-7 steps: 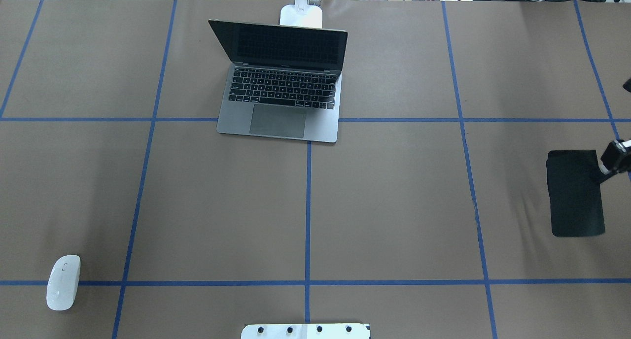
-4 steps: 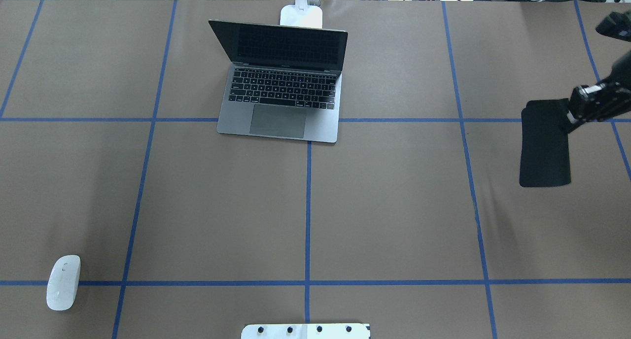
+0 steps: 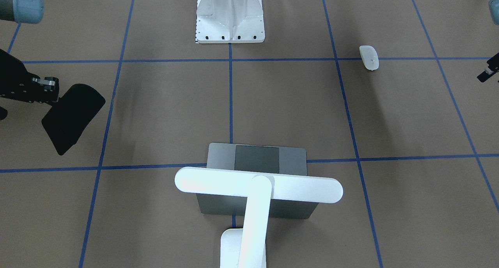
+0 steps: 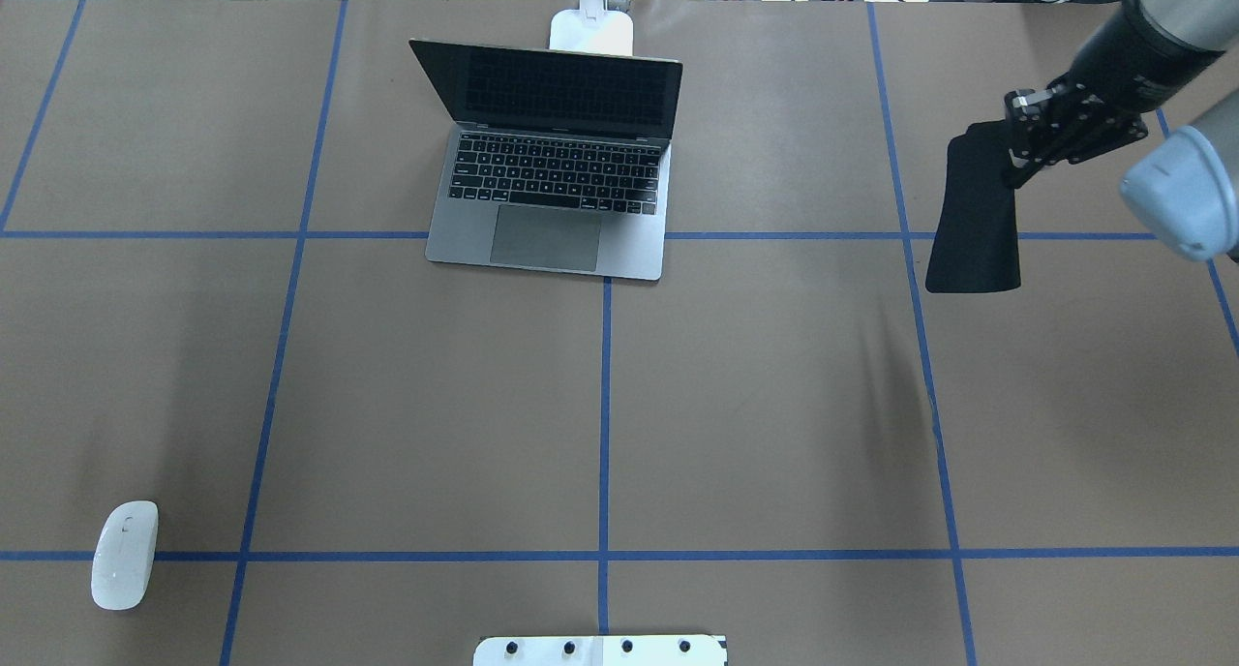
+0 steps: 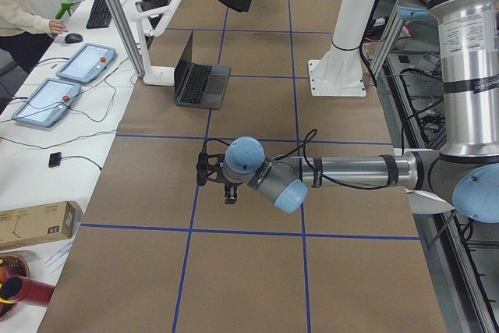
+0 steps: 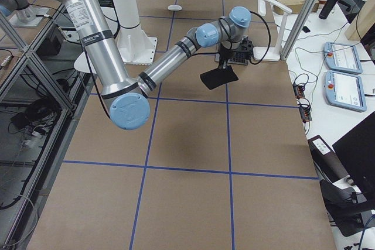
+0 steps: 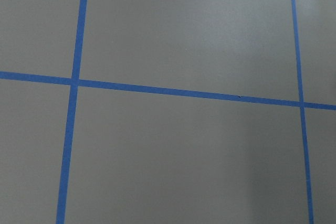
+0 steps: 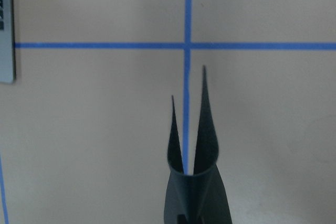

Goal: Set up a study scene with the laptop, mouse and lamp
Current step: 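Carry the mouse pad farther from the robot and set it beside the laptop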

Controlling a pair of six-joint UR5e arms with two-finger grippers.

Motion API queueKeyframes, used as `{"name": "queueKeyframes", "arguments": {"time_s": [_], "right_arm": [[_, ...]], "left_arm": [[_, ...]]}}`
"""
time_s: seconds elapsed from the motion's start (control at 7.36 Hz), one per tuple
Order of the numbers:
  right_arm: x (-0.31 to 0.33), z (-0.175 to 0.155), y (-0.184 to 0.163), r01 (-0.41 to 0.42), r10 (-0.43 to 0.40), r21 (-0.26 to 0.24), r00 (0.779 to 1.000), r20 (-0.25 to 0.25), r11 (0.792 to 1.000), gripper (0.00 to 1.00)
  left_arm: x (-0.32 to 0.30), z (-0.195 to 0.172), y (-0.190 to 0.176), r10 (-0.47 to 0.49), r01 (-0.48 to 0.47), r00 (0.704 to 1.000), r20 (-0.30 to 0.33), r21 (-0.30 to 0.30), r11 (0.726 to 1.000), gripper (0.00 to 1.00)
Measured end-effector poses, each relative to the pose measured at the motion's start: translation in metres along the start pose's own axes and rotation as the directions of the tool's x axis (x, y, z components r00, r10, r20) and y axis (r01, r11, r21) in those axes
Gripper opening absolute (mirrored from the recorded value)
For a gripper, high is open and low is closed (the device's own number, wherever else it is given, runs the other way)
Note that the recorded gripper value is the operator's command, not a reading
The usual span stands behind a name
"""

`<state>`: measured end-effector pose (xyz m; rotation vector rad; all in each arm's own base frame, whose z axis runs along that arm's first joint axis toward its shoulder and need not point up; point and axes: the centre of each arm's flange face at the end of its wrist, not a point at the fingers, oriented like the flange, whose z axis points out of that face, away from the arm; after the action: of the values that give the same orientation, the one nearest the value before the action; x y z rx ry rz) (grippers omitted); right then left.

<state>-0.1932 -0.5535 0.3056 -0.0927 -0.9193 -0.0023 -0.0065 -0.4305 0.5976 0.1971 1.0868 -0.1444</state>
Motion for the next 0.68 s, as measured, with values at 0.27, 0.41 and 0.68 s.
{"name": "queueKeyframes", "arguments": {"time_s": [0.27, 0.41, 0.68], "right_arm": [[-0.044, 0.006, -0.012, -0.043, 0.044, 0.028, 0.999, -0.031, 0.999, 0.0], [-0.062, 0.01, -0.017, -0.067, 0.068, 0.04, 0.997, -0.043, 0.997, 0.0], [-0.098, 0.02, -0.028, -0.113, 0.116, 0.053, 0.992, -0.058, 0.992, 0.0]], "left_arm": [[-0.001, -0.002, 0.0, 0.0, 0.0, 1.0, 0.0, 0.004, 1.0, 0.96], [-0.001, -0.002, 0.0, 0.0, 0.0, 1.0, 0.0, 0.004, 1.0, 0.96], [-0.002, -0.004, 0.0, 0.0, 0.0, 1.0, -0.001, 0.01, 1.0, 0.96]]}}
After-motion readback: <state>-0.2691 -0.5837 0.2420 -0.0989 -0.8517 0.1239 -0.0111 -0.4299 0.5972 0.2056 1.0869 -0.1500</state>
